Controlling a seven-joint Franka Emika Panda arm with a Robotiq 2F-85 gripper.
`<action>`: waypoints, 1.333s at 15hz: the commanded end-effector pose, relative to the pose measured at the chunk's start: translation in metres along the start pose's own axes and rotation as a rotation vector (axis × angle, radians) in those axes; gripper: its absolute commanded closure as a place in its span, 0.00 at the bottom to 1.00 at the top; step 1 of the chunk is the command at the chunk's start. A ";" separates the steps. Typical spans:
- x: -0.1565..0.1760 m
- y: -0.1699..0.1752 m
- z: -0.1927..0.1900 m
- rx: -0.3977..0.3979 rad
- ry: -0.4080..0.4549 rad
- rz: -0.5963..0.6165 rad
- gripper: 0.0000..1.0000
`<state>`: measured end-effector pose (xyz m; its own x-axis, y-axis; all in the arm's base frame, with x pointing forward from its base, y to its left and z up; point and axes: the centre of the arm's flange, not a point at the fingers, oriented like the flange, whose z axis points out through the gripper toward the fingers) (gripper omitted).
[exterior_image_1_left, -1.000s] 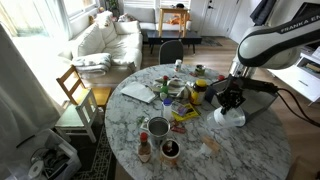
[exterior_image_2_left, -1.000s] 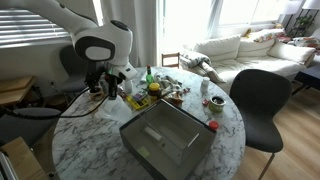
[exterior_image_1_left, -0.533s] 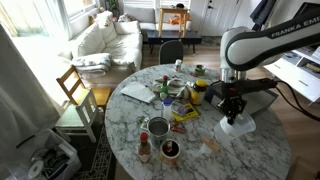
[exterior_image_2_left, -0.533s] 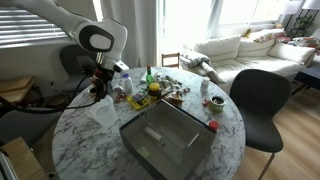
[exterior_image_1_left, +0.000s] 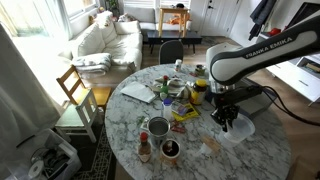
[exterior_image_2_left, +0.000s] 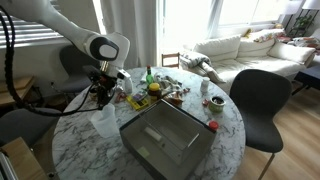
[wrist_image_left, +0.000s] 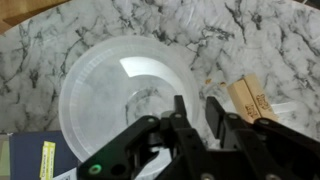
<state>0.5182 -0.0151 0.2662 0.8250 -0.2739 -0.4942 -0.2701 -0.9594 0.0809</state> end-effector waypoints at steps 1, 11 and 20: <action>-0.006 0.003 -0.025 -0.046 0.024 0.022 0.39; 0.013 0.028 -0.138 0.008 0.466 0.087 0.00; 0.102 0.061 -0.149 0.039 0.669 0.121 0.00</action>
<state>0.6350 -0.0971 0.3676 0.9120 -0.3836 0.1451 -0.3927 -0.9188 0.0396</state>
